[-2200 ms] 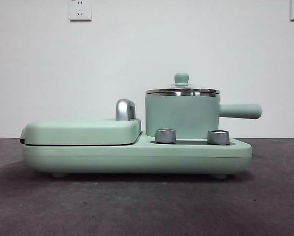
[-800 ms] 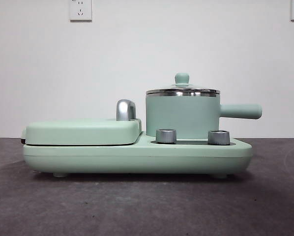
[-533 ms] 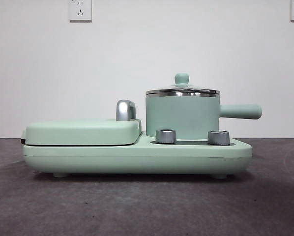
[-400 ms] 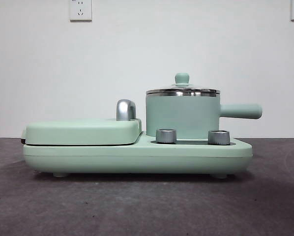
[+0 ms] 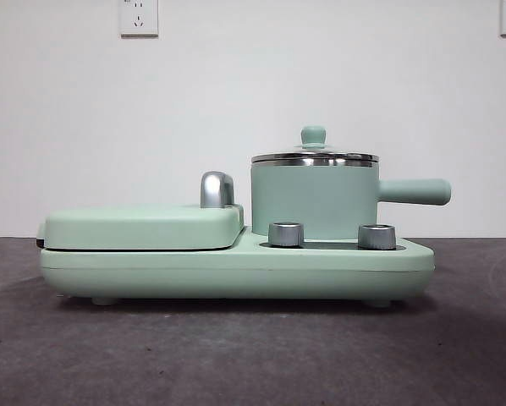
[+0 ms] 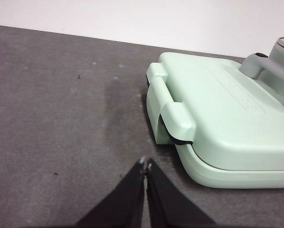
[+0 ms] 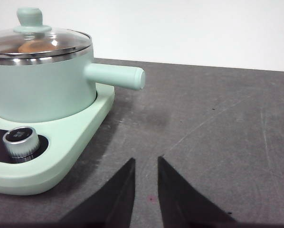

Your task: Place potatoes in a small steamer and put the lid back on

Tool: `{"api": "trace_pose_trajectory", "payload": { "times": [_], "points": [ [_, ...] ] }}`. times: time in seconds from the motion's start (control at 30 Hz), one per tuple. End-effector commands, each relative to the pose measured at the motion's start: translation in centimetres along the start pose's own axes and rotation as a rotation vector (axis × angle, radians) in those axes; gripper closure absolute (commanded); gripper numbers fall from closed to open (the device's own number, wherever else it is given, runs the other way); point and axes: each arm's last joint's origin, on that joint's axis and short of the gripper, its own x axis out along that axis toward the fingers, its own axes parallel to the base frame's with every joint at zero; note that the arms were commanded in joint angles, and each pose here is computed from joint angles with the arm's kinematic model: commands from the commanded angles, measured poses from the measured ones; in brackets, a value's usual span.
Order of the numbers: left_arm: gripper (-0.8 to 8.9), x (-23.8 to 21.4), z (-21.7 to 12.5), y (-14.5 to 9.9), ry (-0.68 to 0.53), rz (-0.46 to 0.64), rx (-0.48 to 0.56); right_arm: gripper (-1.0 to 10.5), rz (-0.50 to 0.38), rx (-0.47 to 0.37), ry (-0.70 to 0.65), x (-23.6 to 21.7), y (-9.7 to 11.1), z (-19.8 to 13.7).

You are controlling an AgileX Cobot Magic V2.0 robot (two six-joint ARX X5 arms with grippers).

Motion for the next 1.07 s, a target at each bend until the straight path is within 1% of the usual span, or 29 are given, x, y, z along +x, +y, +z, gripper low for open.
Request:
{"api": "trace_pose_trajectory", "payload": {
  "times": [0.03,1.07],
  "points": [
    [8.07,0.32,-0.70,0.14,-0.004,0.001,0.001,8.8,0.002,0.009,-0.006,0.04,0.02,-0.03],
    [8.07,0.32,-0.77,0.15,0.005,0.002,-0.001,8.8,0.003,0.009,-0.007,0.03,0.02,-0.02]
  ]
}}
